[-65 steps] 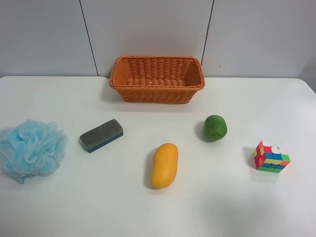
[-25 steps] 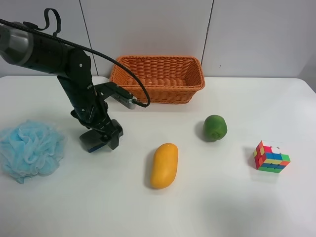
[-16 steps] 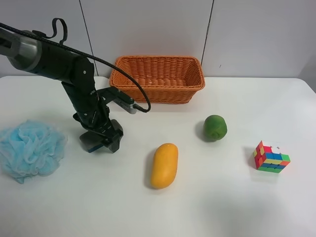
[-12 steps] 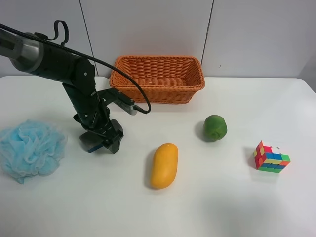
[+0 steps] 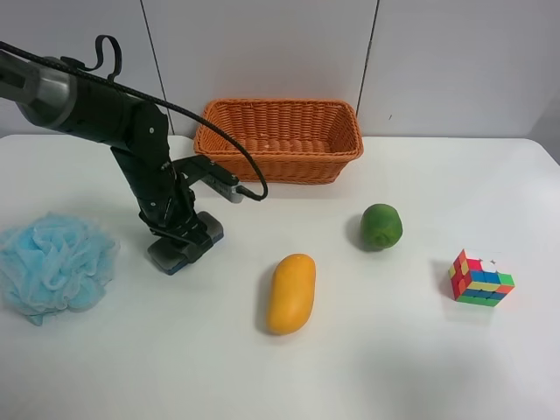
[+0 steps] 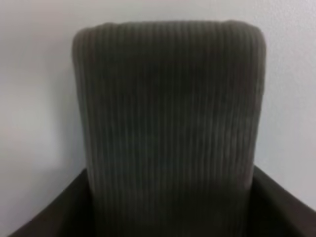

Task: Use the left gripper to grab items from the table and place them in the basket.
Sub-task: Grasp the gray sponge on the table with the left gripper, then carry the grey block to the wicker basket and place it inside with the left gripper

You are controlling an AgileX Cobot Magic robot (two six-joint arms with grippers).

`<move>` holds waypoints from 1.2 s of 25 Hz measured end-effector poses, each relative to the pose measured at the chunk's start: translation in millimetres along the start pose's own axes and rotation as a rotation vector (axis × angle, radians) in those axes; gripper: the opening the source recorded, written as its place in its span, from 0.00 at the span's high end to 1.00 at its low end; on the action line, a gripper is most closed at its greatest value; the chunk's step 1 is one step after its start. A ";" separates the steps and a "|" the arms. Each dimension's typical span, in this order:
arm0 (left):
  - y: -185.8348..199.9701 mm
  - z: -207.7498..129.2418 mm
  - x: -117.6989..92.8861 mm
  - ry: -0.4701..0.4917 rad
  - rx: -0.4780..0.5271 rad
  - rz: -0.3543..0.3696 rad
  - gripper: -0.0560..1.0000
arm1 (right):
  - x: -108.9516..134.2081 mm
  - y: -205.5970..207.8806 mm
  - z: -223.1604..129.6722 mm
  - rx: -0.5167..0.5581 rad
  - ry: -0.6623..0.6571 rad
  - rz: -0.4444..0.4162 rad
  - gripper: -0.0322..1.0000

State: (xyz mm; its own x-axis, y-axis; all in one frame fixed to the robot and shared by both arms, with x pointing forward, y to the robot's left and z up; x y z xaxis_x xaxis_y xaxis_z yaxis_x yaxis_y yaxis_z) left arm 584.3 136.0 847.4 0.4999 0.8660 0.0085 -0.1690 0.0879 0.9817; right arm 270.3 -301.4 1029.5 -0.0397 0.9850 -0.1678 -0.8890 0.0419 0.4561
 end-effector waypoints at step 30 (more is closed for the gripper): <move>176.0 106.4 6.5 0.159 -0.187 -0.006 0.43 | 0.0 0.0 0.0 0.000 0.000 0.000 0.01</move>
State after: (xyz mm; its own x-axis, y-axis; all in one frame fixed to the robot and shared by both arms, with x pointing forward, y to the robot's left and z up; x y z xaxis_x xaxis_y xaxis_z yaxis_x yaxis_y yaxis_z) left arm 648.1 104.7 1040.5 0.3640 0.9305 -0.0416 -0.3282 0.1699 0.9292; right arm 270.3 -301.4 1029.5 -0.0397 0.9850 -0.1678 -0.8890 0.0419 0.4561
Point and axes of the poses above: a point on each arm's last joint axis where the gripper is mounted, y pointing back along that axis away from the gripper, x along the wrist's bending axis when the last joint is at zero, z = x × y, the point moved 4 cm from there along -y, pointing out along that axis toward the gripper, and after that the axes turned 12 degrees about y, right-handed, at the moved point
